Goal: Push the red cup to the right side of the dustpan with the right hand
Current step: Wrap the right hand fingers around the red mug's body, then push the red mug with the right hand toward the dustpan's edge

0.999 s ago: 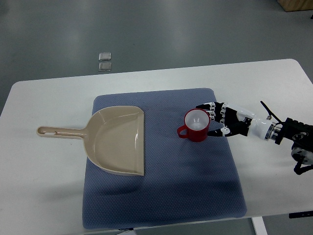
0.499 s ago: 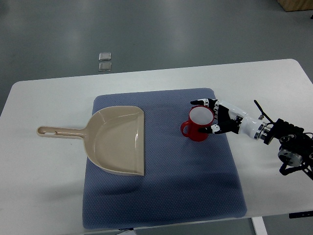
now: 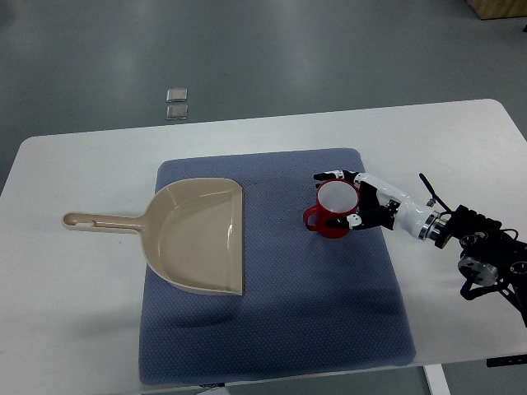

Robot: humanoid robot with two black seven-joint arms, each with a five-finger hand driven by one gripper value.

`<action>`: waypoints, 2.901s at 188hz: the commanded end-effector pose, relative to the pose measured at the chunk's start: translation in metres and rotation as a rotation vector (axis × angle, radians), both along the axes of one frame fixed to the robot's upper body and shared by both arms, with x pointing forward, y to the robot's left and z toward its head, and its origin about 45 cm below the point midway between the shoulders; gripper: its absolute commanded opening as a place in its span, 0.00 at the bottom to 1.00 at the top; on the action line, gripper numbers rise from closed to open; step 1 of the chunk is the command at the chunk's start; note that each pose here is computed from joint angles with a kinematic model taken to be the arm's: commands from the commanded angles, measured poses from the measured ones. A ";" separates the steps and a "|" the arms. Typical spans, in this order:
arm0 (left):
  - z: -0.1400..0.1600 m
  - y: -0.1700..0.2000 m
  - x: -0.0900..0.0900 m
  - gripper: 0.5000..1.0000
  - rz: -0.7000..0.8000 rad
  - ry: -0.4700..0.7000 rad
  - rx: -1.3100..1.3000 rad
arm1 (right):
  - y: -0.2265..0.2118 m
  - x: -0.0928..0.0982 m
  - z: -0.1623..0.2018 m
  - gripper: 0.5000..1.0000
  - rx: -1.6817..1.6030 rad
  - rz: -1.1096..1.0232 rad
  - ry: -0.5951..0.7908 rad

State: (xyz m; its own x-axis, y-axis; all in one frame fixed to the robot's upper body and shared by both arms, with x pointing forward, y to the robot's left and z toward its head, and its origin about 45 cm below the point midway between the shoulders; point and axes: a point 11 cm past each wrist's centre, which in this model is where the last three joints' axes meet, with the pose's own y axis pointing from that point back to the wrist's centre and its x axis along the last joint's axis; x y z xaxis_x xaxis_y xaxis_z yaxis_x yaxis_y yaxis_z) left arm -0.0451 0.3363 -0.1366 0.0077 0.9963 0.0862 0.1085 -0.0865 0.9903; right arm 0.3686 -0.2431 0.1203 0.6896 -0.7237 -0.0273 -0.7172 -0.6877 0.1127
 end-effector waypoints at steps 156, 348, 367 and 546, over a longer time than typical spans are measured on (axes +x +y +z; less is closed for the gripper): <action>0.000 0.000 0.000 1.00 0.000 0.000 0.000 | 0.026 -0.009 -0.013 0.87 0.027 0.012 0.017; 0.000 0.000 0.000 1.00 0.000 0.000 0.000 | 0.060 -0.024 -0.023 0.87 0.078 0.060 0.048; 0.000 0.000 0.000 1.00 0.000 0.000 0.000 | 0.063 -0.025 -0.022 0.87 0.084 0.067 0.046; 0.000 0.000 0.000 1.00 0.000 0.000 0.000 | 0.098 -0.043 -0.019 0.87 0.131 0.143 0.042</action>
